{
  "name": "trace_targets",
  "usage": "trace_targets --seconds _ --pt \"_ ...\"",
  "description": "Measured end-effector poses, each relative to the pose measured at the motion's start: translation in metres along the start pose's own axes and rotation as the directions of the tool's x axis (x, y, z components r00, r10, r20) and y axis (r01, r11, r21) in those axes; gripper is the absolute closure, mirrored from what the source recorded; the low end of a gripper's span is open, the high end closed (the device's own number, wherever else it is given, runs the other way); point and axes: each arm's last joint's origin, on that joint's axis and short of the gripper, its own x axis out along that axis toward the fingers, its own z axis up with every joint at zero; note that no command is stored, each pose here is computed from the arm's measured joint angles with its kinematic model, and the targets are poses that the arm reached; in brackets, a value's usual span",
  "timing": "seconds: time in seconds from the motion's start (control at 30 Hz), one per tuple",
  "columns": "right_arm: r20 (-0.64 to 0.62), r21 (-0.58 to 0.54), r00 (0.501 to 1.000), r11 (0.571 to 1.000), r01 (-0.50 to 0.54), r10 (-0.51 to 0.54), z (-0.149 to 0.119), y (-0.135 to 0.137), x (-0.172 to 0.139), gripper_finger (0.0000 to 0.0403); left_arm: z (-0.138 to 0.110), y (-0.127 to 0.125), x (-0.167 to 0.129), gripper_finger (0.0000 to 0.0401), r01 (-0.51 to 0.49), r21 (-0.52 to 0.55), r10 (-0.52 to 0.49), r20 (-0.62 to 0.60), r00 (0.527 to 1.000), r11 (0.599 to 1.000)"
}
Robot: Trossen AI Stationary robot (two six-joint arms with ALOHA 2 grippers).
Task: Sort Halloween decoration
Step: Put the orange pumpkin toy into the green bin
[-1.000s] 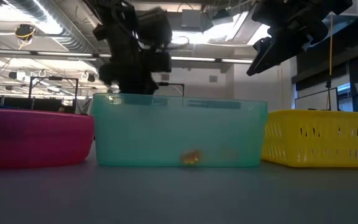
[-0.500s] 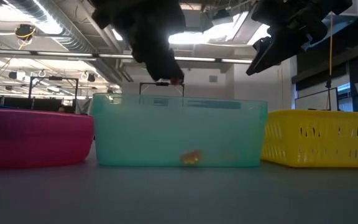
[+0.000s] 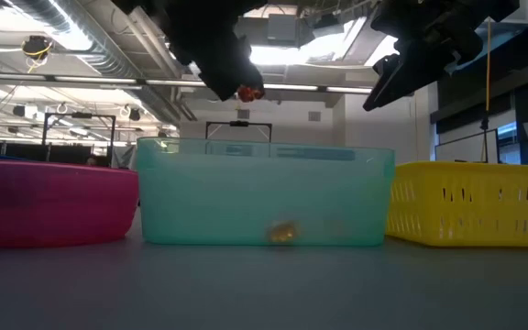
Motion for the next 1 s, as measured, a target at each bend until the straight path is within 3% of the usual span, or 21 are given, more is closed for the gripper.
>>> trace_targets --seconds 0.23,0.37,0.73,1.0 --pt "0.004 0.000 1.000 1.000 0.001 -0.001 0.000 0.000 0.000 0.0214 -0.001 -0.011 0.001 0.0283 -0.087 -0.165 0.089 0.008 0.996 0.982" --pt "0.014 0.001 1.000 1.000 0.002 -0.002 0.001 0.000 0.000 0.0214 -0.001 -0.011 0.001 0.0272 -0.183 -0.232 0.193 0.021 0.981 0.955" --pt "0.034 0.002 0.999 1.000 0.005 -0.005 0.003 0.000 0.000 0.0214 -0.001 -0.007 0.001 0.0270 -0.223 -0.256 0.238 0.027 0.971 0.940" --pt "0.052 0.003 0.999 1.000 0.007 -0.007 0.005 -0.001 0.000 0.0214 0.002 0.013 -0.003 0.0270 -0.382 -0.303 0.415 0.050 0.908 0.873"
